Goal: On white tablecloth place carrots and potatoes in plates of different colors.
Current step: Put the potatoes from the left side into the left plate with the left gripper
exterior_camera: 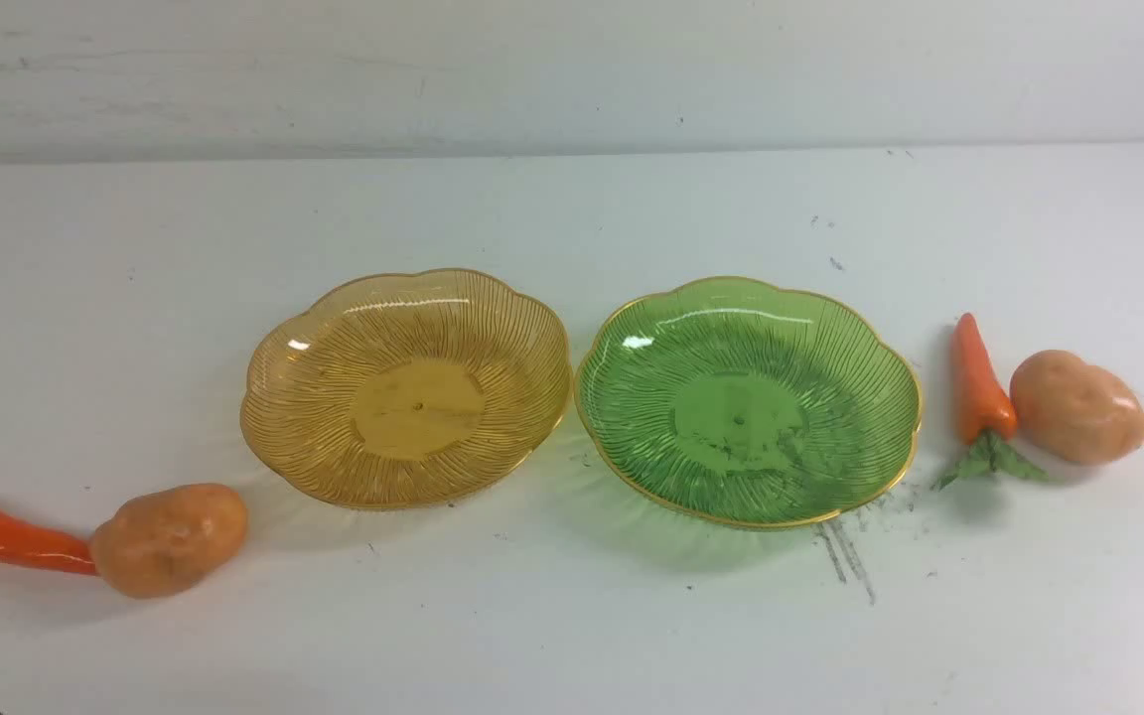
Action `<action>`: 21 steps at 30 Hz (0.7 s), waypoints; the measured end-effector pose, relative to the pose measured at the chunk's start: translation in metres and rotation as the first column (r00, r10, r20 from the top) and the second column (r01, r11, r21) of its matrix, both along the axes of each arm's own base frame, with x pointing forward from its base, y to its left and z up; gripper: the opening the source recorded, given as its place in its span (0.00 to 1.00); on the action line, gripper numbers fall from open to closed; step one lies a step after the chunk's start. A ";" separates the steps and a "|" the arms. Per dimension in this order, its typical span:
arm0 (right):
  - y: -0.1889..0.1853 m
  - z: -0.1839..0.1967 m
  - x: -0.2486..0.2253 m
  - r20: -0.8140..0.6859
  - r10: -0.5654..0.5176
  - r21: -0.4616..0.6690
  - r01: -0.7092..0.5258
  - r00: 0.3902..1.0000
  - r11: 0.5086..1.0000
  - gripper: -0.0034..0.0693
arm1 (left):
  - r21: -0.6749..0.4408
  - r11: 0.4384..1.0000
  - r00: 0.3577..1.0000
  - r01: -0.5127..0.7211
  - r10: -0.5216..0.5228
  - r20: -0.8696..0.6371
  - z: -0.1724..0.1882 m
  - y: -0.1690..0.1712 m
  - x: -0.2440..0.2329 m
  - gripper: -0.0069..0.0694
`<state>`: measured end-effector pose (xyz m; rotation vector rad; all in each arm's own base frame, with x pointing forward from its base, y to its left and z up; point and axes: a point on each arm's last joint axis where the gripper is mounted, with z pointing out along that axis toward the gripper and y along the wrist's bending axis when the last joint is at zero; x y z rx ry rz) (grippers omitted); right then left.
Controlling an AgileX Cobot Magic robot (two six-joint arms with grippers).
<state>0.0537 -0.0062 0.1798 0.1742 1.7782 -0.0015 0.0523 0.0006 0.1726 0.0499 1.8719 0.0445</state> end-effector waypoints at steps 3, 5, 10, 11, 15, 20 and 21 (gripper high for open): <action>0.000 0.000 0.000 0.000 0.000 0.000 0.000 1.000 1.000 0.03 | 0.000 1.000 1.000 0.000 0.000 0.000 0.000 0.000 0.000 0.09; 0.000 0.000 0.000 0.000 0.000 0.000 0.000 1.000 1.000 0.03 | 0.000 1.000 1.000 0.000 0.000 0.000 0.000 0.000 0.000 0.09; 0.000 0.000 0.000 0.000 0.000 0.000 0.000 1.000 1.000 0.03 | 0.000 1.000 1.000 0.000 0.000 0.000 0.000 0.000 0.000 0.09; 0.000 0.000 0.000 0.000 0.000 0.000 0.000 1.000 1.000 0.03 | 0.000 1.000 1.000 0.000 0.000 0.000 0.000 0.000 0.000 0.09; 0.000 0.000 0.000 0.000 0.000 0.000 0.000 1.000 1.000 0.03 | 0.000 1.000 1.000 0.000 0.000 0.000 0.000 0.000 0.000 0.09; 0.000 0.000 0.000 0.000 0.000 0.000 0.000 1.000 1.000 0.03 | 0.001 1.000 1.000 0.000 0.000 0.000 0.000 0.000 0.000 0.09; 0.000 0.000 0.000 0.000 0.000 0.000 0.000 1.000 1.000 0.03 | 0.007 1.000 1.000 0.000 0.000 0.001 0.000 0.000 0.000 0.09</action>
